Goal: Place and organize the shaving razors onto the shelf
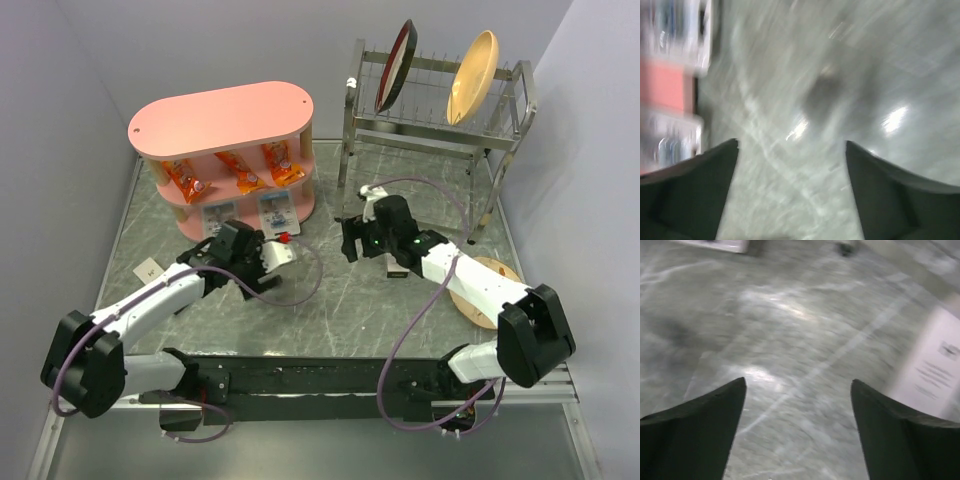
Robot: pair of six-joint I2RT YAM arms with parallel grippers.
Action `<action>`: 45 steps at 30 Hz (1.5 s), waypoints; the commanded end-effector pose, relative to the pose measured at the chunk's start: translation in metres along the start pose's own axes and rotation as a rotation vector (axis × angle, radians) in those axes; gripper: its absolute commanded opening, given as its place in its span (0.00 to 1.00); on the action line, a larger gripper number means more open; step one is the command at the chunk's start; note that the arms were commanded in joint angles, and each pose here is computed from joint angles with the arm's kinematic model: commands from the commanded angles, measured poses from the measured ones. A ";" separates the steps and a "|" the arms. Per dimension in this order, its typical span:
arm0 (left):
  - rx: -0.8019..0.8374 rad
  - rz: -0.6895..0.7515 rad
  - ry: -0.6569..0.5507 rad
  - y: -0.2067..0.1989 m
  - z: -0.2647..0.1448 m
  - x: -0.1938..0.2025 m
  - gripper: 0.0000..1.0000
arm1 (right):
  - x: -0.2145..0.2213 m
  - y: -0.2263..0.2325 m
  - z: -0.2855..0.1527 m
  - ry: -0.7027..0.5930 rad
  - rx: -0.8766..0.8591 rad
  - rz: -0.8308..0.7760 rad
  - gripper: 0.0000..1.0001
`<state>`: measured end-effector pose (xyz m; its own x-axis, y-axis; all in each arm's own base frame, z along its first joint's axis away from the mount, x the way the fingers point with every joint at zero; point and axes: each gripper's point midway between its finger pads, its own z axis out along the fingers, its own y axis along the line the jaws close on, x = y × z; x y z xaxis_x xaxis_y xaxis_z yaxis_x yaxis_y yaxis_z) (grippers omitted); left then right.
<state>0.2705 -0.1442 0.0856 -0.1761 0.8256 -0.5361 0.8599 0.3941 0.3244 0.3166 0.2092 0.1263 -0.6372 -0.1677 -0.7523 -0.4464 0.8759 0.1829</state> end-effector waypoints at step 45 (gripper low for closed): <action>-0.175 -0.347 -0.249 0.028 -0.062 -0.034 0.99 | 0.037 0.042 -0.107 0.280 -0.099 -0.134 0.37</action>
<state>0.2653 -0.1560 0.1360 -0.3466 0.5532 -0.7575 0.7373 0.6600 0.1446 0.2106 0.1656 0.0986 -0.8237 -0.3797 -0.4211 -0.4714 0.8713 0.1364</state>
